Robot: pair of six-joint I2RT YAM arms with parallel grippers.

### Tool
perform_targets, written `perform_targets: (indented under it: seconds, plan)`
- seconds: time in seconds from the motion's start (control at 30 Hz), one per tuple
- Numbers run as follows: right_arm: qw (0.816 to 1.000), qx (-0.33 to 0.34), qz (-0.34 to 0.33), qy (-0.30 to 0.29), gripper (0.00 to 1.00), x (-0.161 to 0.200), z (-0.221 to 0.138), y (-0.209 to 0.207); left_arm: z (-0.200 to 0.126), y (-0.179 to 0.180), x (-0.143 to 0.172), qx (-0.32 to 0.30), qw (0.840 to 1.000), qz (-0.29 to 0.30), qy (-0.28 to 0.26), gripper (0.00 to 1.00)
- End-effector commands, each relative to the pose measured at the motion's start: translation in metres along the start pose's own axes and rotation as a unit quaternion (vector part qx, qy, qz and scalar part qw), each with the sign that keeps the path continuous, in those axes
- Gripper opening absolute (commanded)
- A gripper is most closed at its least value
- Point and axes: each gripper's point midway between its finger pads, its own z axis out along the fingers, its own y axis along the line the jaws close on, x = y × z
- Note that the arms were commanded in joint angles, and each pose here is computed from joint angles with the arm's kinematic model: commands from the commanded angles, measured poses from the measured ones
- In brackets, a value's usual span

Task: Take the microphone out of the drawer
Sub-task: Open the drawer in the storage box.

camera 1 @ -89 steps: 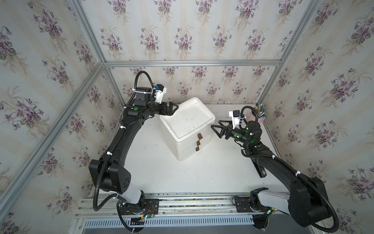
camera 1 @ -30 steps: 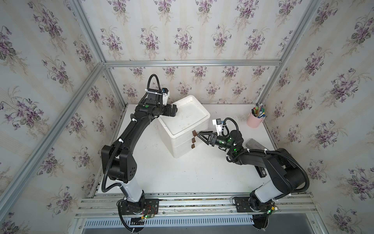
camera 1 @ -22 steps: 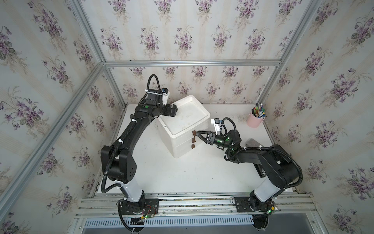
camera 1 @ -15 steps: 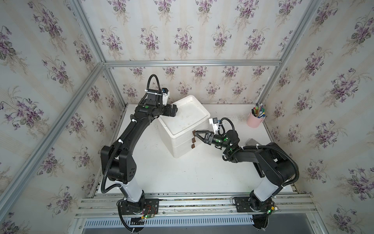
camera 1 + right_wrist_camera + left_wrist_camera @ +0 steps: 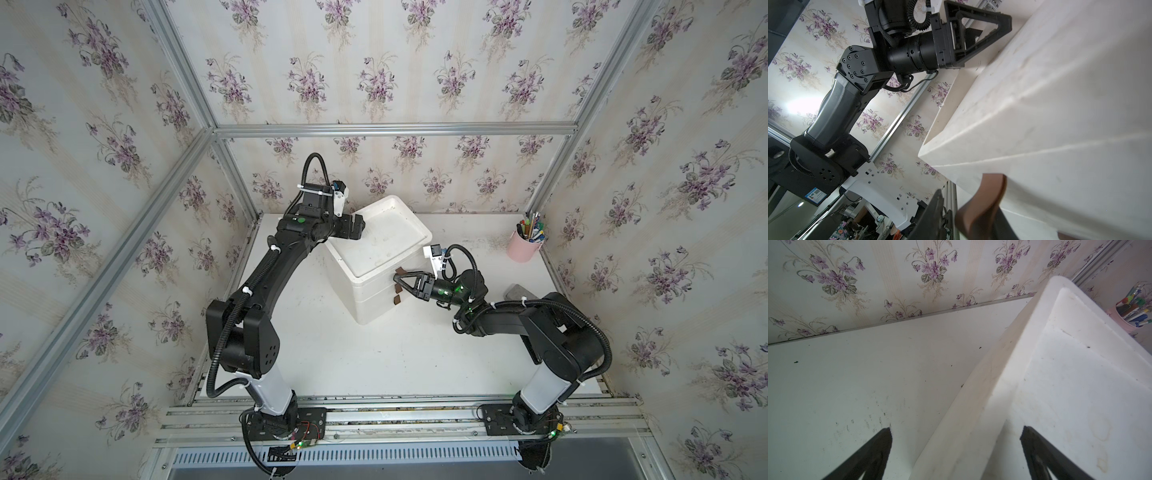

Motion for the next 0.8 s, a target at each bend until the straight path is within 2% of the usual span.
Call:
perform_targets:
  seconds: [0.0,0.3,0.53,0.77]
  plan:
    - [1.0,0.004,0.002,-0.026,0.34,-0.011,-0.005,-0.001,0.003,-0.012,0.031,0.031,0.997,-0.036,0.06,0.99]
    - [0.999,0.017,0.005,-0.042,0.36,-0.024,-0.018,-0.009,0.002,-0.012,0.029,0.03,0.997,-0.034,0.058,0.99]
    - [0.999,0.0,0.011,-0.034,0.27,-0.022,-0.016,-0.005,0.001,-0.011,0.028,0.027,0.997,-0.034,0.056,0.99]
    - [0.999,-0.011,0.023,-0.023,0.33,-0.017,-0.014,-0.006,0.001,-0.011,0.029,0.026,0.997,-0.034,0.056,0.99]
